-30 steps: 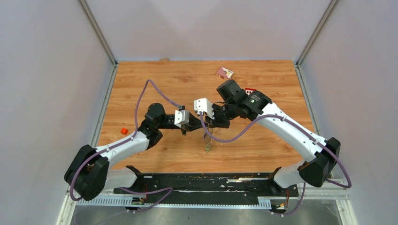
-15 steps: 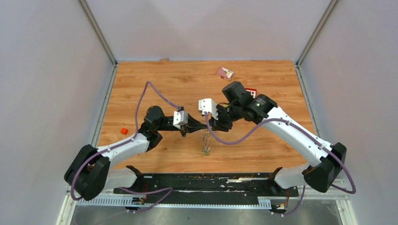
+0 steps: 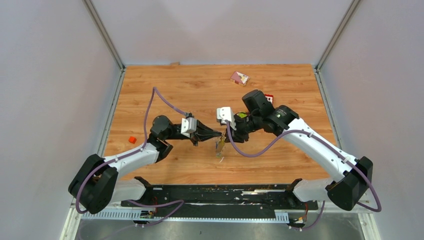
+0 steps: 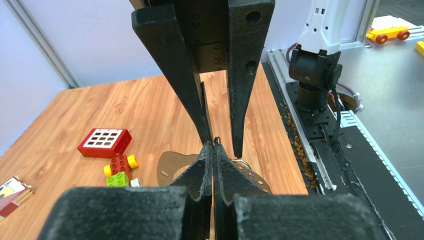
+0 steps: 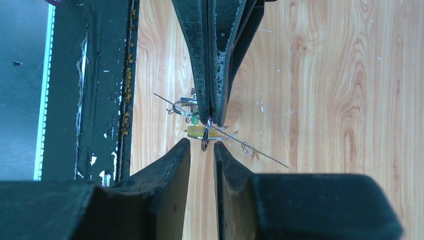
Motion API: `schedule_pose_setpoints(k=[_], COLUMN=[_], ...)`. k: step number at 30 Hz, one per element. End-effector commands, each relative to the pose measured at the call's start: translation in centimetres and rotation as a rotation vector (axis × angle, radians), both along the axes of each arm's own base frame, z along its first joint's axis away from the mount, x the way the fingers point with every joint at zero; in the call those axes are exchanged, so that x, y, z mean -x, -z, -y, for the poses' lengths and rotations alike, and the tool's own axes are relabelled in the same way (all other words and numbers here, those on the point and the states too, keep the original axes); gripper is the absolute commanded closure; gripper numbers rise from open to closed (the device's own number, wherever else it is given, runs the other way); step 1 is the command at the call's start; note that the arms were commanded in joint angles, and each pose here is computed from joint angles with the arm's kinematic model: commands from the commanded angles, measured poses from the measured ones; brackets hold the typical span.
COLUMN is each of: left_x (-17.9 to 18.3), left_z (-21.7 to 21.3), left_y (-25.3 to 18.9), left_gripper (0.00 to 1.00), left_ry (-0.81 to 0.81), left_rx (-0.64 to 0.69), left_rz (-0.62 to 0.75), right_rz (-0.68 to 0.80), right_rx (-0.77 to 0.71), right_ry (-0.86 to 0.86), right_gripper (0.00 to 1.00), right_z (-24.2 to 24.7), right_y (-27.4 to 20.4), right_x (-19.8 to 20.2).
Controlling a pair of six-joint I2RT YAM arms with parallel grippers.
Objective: Put the keys on the keyring
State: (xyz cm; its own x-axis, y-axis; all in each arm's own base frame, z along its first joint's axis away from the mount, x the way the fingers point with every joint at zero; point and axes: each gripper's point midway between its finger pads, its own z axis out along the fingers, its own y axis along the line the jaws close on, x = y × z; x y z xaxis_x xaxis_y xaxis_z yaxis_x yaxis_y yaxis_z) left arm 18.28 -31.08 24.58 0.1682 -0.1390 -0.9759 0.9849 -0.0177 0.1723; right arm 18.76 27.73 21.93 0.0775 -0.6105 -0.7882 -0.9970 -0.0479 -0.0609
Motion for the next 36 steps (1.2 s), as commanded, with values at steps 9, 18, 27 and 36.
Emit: schedule_pose_setpoints(k=[9,18,27,36], left_x=[1.4,2.2,2.5,2.4], left_z=[-0.3,-0.3,-0.4,-0.6], left_y=[-1.9,-1.4,-0.8,0.6], left_gripper=[1.0,1.0,1.0,1.0], left_ry=[0.045,0.097,0.113,0.11], left_rx=[0.067,0.051,0.023,-0.04], left_rz=[0.071,0.087,0.107,0.144], right_rz=[0.024,0.013,0.013,0.052], right_rx=[-0.13,-0.149,-0.149,-0.154], right_ry=[-0.047,-0.066,-0.078,-0.087], right_gripper=[0.93,1.0,1.0,1.0], right_z=[-1.2,-1.6,-1.7,-1.1], right_y=[-1.2,-1.1,-0.8,-2.1], right_x=[0.2,0.2,0.2,0.3])
